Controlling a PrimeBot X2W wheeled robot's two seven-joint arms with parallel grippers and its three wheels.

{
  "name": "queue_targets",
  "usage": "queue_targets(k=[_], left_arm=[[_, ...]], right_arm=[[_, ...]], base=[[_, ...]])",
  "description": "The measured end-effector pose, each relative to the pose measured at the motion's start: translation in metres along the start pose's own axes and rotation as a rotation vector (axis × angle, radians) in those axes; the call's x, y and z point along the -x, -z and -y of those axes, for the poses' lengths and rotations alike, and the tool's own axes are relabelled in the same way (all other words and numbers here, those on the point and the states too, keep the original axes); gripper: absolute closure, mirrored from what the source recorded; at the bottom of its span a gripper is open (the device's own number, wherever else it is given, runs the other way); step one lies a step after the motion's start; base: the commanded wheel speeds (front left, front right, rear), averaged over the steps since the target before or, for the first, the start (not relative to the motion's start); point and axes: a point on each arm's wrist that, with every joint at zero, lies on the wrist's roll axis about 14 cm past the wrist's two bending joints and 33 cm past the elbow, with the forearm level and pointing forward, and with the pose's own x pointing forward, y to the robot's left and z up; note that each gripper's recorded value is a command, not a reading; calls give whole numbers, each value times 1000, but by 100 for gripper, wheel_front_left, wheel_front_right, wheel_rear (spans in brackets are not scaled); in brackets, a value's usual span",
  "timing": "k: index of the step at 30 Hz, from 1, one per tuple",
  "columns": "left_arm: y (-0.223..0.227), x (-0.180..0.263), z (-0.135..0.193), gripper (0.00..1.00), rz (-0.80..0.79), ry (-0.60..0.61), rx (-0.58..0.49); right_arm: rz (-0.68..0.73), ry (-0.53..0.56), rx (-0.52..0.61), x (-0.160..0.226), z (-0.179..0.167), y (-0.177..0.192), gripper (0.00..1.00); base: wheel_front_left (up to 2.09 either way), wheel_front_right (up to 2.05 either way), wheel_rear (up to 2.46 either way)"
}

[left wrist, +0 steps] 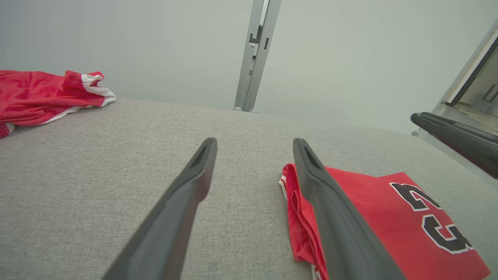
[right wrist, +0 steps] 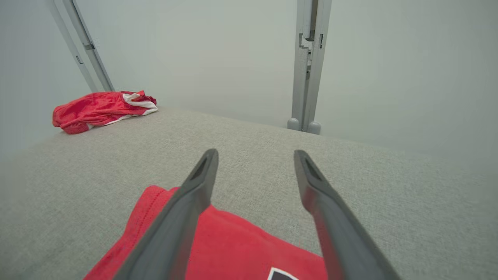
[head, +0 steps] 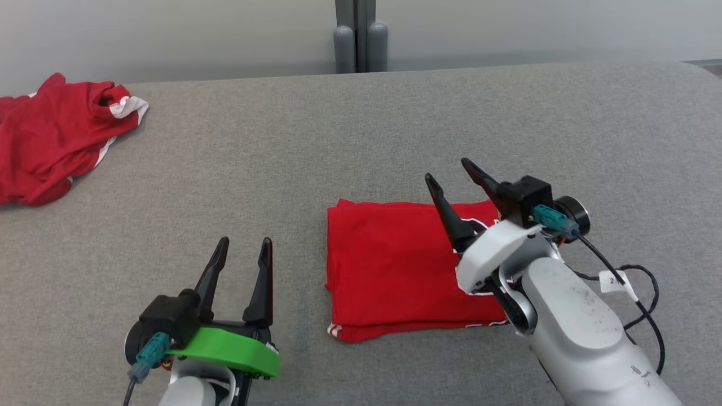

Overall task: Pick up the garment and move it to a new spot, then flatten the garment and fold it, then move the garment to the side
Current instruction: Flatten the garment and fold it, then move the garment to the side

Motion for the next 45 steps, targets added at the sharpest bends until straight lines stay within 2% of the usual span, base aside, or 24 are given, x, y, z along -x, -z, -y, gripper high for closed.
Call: queue_targets(k=[9,22,28,45], left_arm=[[-3,3,-5,0,11,-25,-6],[9,37,-23,0,-18,-109,12],[11,43,-24,0,-26,-118,17],[17,45,-29,0,-43,-134,20]], right_arm=[[-4,210,49,56,53,13,0],[42,376,-44,125,75,13,0],[66,398,-60,137,76,8,0],[61,400,-72,139,76,11,0]], base=[[0,0,0],[0,0,0],[0,0,0],[0,0,0]])
